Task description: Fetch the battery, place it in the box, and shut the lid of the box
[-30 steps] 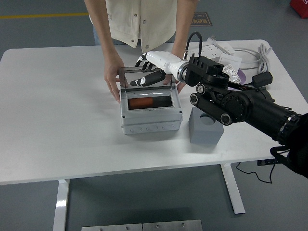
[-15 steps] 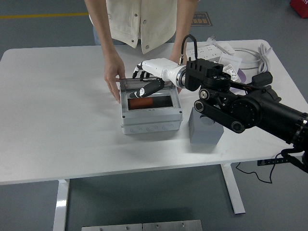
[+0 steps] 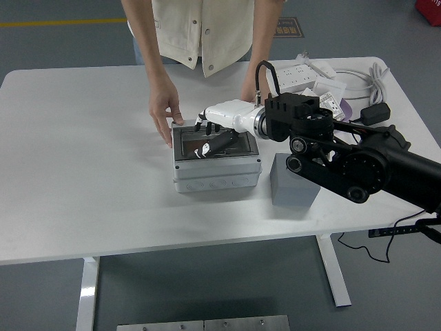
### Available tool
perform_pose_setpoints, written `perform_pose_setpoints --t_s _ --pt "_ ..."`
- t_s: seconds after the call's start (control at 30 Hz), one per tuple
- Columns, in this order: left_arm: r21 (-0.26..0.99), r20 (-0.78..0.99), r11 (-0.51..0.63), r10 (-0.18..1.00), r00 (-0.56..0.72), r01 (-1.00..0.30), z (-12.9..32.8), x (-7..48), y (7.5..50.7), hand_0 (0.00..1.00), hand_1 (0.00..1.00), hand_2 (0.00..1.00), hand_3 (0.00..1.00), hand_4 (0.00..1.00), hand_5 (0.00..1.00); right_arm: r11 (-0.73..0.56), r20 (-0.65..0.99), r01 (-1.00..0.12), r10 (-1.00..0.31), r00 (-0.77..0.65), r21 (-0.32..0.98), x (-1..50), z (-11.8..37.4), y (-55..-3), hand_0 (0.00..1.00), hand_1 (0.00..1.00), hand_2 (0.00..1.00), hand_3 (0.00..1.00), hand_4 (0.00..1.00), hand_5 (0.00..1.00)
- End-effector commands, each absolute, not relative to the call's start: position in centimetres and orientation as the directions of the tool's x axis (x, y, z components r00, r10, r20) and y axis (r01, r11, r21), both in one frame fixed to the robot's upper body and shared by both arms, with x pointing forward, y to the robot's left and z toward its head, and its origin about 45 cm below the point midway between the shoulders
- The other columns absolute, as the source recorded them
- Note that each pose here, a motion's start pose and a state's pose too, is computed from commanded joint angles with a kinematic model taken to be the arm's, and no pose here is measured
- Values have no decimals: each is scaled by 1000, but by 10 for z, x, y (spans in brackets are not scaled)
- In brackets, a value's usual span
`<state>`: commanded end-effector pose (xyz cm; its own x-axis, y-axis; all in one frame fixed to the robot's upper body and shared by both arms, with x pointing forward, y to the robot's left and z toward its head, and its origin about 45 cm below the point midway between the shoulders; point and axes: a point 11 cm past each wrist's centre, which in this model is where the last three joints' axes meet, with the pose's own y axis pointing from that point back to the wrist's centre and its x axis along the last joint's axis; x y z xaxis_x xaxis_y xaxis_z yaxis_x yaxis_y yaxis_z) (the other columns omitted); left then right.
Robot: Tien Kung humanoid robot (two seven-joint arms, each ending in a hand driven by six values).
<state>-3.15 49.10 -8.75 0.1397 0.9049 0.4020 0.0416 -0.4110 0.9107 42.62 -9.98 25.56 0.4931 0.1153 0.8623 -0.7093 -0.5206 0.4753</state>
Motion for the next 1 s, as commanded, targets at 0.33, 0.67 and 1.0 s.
perform_pose_setpoints --t_s 0.33,0.67,1.0 --pt "913 398 -407 907 140 41 -89 -32 489 624 764 650 475 77 2 -497 889 -754 83 451 429 425 269 -115 777 674 689 813 998 894" --pt "915 390 -399 911 133 51 -91 -37 484 624 764 645 475 79 2 -512 925 -828 -150 350 230 410 295 -170 744 660 685 788 998 892" --pt "918 386 -394 914 129 50 -92 -39 481 625 762 643 475 81 2 -412 725 -895 -667 171 -169 393 294 -241 633 603 624 699 965 808"
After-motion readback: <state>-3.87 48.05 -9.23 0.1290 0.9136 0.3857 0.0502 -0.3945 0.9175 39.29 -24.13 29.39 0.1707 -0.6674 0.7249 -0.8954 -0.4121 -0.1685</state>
